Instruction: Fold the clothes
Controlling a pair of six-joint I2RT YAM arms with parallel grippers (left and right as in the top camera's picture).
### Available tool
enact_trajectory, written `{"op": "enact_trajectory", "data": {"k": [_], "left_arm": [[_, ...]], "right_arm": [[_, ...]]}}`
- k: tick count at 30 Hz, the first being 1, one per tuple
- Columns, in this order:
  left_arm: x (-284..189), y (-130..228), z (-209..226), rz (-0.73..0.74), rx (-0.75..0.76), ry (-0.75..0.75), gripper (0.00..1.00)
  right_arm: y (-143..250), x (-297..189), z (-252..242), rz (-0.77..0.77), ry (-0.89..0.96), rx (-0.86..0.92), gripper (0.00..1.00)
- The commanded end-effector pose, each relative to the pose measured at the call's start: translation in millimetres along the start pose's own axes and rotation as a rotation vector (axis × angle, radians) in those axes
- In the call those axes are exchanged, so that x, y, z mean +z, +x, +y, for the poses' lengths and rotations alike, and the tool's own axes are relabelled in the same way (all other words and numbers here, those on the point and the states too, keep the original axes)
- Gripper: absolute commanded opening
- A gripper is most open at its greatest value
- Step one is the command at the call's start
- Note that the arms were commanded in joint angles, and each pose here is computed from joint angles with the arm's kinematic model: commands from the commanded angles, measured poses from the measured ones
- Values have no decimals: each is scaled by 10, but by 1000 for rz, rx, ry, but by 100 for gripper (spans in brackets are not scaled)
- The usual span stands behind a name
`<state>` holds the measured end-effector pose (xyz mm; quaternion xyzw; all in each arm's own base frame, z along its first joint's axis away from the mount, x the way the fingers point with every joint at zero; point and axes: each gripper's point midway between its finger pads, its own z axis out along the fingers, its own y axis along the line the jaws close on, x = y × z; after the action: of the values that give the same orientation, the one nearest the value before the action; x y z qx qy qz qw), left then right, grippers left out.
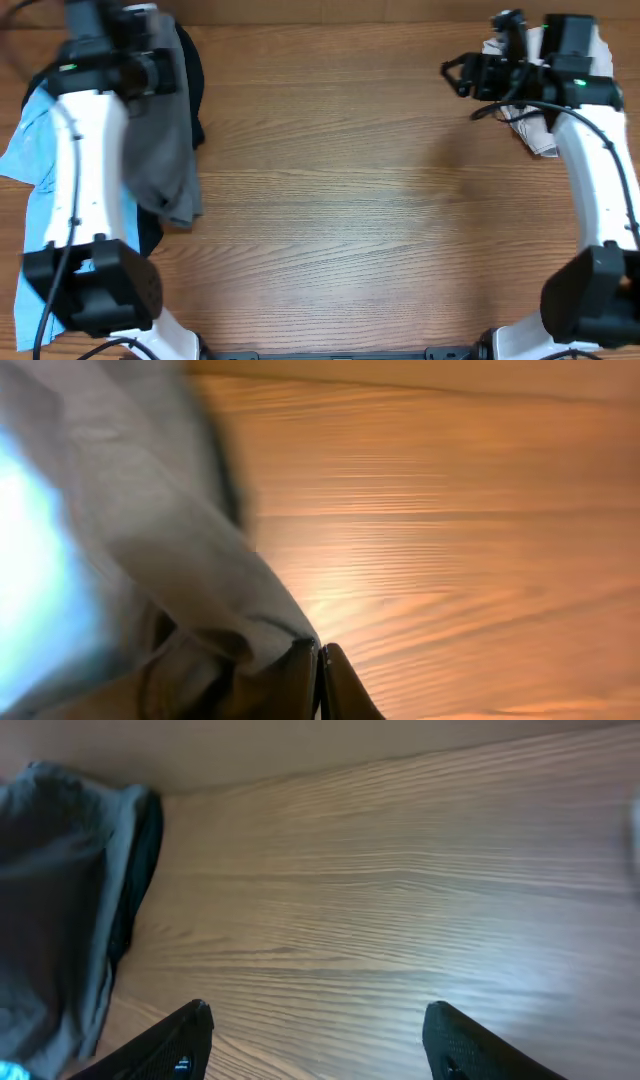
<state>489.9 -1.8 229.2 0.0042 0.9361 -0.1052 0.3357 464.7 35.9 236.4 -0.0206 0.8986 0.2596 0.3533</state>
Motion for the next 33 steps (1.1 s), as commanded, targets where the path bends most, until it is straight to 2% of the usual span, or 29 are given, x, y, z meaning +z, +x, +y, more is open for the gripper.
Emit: {"op": "enact_trajectory", "data": {"k": [1, 6, 7, 9, 15, 20, 23, 24, 25, 26, 27, 30, 33], "left_arm": [[186, -5, -915, 0, 70, 169, 4], [514, 173, -1961, 1, 195, 312, 4], [641, 338, -2368, 19, 236, 365, 4], [774, 536, -2732, 43, 266, 412, 4], [1005, 1096, -3429, 118, 331, 496, 4], [932, 1246, -3736, 112, 377, 542, 7], [891, 1197, -3790, 98, 372, 552, 27], [868, 1154, -3800, 91, 365, 554, 47], [850, 1118, -3796, 86, 363, 554, 53], [803, 1013, -3757, 80, 354, 547, 74], [758, 936, -3721, 78, 346, 542, 83], [586, 633, -3495, 77, 307, 502, 96], [431, 352, -3178, 78, 257, 453, 100]], "right_arm": [[-298, -522, 0, -120, 34, 23, 72], [-247, -775, -279, -128, 83, 101, 72], [-216, -827, -355, -124, 91, 126, 72], [-184, -877, -431, -120, 101, 152, 72], [-131, -979, -586, -118, 129, 197, 72], [-114, -1064, -708, -127, 150, 226, 73], [-112, -1112, -773, -136, 162, 238, 73], [-113, -1132, -796, -140, 164, 242, 73], [-113, -1140, -806, -142, 166, 244, 73], [-112, -1157, -828, -144, 170, 248, 73], [-112, -1160, -833, -145, 171, 248, 73], [-104, -1159, -832, -142, 171, 249, 73], [-86, -1083, -693, -118, 127, 196, 73]]}}
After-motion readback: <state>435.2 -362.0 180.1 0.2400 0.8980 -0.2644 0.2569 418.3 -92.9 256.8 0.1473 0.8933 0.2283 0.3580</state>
